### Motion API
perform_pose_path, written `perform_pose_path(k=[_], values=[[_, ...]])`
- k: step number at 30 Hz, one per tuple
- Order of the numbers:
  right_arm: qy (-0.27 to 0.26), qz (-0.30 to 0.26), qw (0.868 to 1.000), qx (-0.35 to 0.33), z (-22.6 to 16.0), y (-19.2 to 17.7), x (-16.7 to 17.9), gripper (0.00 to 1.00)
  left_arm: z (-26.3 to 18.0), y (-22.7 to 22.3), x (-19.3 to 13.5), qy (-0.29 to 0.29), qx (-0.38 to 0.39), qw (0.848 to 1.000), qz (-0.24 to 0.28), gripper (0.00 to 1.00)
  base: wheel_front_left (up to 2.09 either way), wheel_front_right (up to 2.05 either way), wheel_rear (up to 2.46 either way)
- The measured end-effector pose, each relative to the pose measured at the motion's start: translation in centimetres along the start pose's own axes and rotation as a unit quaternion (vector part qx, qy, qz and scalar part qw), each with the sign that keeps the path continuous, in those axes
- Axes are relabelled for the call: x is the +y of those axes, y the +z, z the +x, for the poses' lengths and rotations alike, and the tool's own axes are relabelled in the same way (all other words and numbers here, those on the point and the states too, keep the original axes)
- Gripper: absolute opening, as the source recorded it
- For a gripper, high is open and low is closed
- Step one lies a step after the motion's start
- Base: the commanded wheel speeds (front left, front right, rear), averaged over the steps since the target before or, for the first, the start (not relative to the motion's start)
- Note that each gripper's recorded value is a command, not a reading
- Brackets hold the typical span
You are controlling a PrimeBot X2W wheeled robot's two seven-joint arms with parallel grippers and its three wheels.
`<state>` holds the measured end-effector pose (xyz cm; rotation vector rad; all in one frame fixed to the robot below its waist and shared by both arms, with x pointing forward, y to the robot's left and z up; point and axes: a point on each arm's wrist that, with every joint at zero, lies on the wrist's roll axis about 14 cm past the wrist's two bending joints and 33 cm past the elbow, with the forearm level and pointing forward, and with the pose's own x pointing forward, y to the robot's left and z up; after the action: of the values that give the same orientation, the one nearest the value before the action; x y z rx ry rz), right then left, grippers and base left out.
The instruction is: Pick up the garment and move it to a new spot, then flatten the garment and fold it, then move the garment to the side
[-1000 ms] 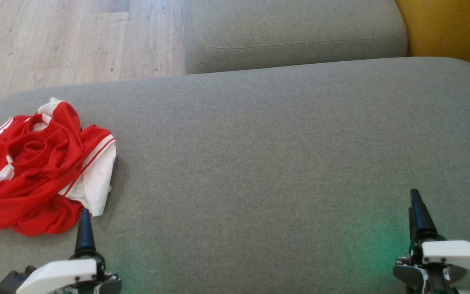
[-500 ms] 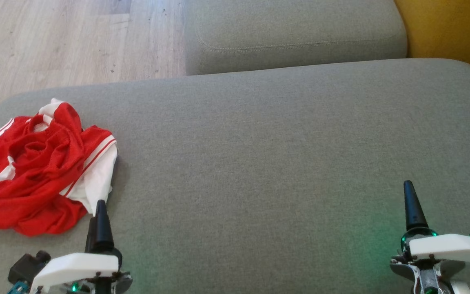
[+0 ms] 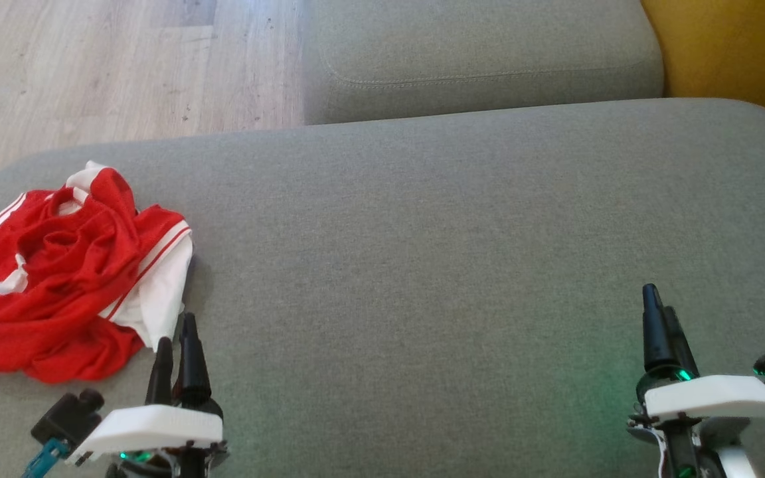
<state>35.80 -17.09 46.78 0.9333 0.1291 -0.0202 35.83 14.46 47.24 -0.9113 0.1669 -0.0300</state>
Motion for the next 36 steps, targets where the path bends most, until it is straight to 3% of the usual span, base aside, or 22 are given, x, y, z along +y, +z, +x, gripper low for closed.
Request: perform_pose_path(k=[21,36], values=[[0.037,-0.13,0.991,-0.002,-0.6,-0.8,2.0,1.0,-0.3,-0.1,-2.3,-0.033,-0.019,0.99,0.134,1.0,0.0,0.0,0.0],[0.071,-0.216,0.974,-0.008,-1.0,-1.5,3.7,1.0,-1.0,-0.2,-2.0,-0.031,-0.032,0.978,0.204,1.0,0.0,0.0,0.0]])
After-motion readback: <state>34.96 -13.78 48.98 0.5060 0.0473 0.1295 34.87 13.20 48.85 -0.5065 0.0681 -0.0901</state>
